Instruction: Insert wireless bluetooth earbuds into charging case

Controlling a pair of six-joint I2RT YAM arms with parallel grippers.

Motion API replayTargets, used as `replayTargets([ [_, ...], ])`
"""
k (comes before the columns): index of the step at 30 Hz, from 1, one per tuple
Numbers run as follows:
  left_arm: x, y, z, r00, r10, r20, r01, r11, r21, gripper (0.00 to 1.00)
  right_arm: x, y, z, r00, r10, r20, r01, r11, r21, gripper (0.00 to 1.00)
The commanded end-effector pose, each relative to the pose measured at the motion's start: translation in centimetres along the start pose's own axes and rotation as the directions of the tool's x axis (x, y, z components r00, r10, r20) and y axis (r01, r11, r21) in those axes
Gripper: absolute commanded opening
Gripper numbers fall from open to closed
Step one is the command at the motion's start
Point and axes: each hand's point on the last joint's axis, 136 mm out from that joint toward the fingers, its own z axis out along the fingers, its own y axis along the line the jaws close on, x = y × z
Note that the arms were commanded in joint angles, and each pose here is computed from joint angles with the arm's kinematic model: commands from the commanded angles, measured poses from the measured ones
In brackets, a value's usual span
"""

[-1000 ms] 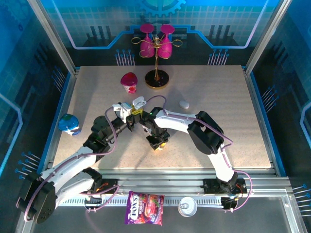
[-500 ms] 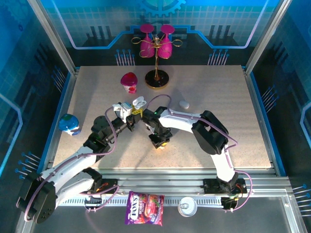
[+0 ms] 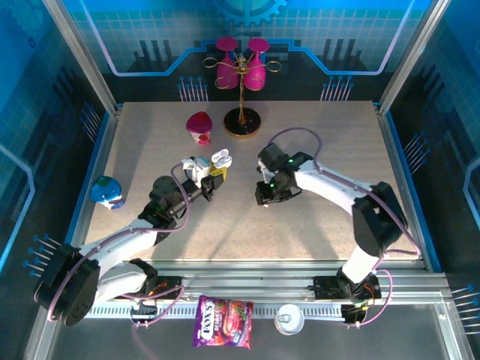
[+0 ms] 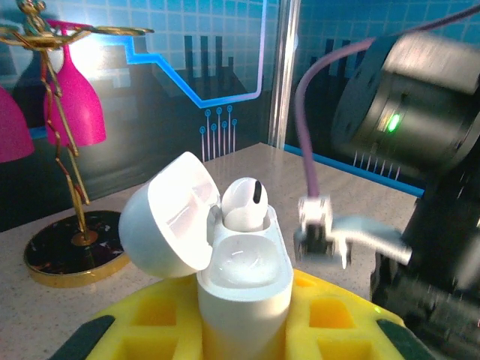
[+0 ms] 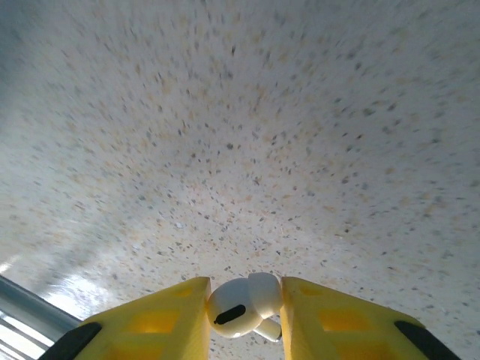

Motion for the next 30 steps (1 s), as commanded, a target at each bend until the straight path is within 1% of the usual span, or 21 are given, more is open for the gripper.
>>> replayTargets([
  [1, -1.3, -1.3, 0.8, 0.997, -0.005, 0.079, 0.001, 0.999, 0.050, 0.05, -1.9, 1.3, -3.1, 0.991, 0.030, 0.128, -0.016, 0.994, -0.104, 0.29],
  [6, -0.6, -2.8, 2.5, 0.995, -0.023, 0.101, 0.015, 0.997, 0.075, 0.04, -3.9, 2.3, -7.7, 0.957, 0.041, 0.286, 0.009, 0.985, -0.174, 0.29],
  [12, -0.3, -4.1, 3.8, 0.990, -0.040, 0.138, 0.025, 0.994, 0.104, 0.04, -5.6, 4.4, -11.9, 0.911, 0.050, 0.410, 0.069, 0.960, -0.270, 0.29],
  [19, -0.1, -5.1, 5.0, 0.988, -0.040, 0.149, 0.020, 0.991, 0.130, 0.04, -6.9, 6.4, -14.8, 0.872, 0.048, 0.486, 0.137, 0.931, -0.338, 0.29],
  [25, 0.1, -5.4, 5.7, 0.990, -0.048, 0.131, 0.030, 0.990, 0.136, 0.04, -7.6, 7.5, -15.4, 0.859, 0.049, 0.510, 0.169, 0.913, -0.372, 0.29],
  [30, 0.4, -5.1, 6.0, 0.991, -0.071, 0.115, 0.057, 0.991, 0.118, 0.04, -7.6, 7.9, -15.7, 0.854, 0.036, 0.518, 0.180, 0.915, -0.360, 0.29],
])
